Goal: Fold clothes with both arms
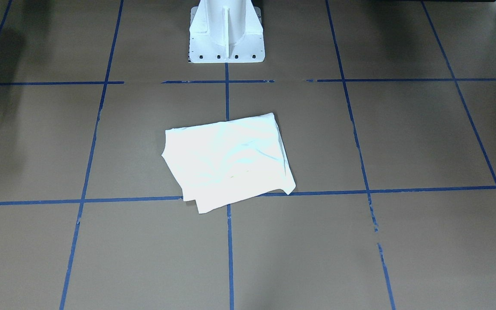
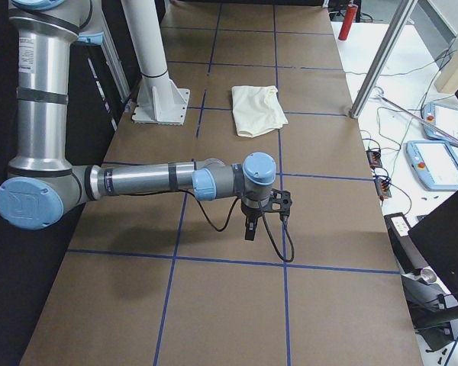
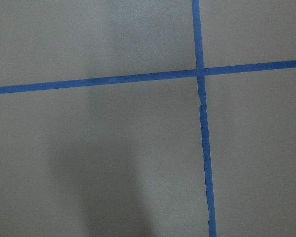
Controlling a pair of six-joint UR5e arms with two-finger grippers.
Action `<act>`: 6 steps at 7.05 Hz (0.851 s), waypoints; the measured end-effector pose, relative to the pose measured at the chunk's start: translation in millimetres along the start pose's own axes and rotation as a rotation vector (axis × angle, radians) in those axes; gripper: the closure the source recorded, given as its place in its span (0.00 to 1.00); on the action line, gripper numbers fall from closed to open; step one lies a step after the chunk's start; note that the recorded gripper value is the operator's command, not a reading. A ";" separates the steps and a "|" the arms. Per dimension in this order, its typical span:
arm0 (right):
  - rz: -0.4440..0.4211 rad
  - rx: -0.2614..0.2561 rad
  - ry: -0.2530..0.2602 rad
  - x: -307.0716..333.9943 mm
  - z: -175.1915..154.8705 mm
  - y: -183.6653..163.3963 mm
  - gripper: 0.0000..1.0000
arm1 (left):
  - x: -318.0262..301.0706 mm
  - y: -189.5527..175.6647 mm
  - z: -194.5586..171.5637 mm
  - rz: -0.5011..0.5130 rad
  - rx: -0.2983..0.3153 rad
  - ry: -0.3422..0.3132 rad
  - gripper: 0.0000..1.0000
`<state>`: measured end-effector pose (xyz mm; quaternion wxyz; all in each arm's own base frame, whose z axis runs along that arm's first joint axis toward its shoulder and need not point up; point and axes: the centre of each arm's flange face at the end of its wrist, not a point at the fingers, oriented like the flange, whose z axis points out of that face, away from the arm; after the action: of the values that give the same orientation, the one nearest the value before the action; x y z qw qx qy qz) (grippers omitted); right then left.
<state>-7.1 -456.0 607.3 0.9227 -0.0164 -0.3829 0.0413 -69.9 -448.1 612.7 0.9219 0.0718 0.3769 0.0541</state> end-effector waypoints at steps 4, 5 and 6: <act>-0.036 0.016 -0.028 0.5 -11.1 9.9 0.00 | 1.0 -1.1 0.2 0.001 0.000 0.009 0.00; -0.053 0.030 -0.033 -6.6 -18.4 10.9 0.00 | 1.3 -2.1 -0.1 0.002 0.002 0.010 0.00; -0.067 0.039 -0.033 -10.5 -22.6 10.9 0.00 | 2.3 -2.7 -1.2 0.005 0.005 0.010 0.00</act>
<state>0.9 -446.1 583.2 0.9173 0.0151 -0.3975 0.0182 -68.9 -450.3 609.8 0.9197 0.0746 0.3814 0.0560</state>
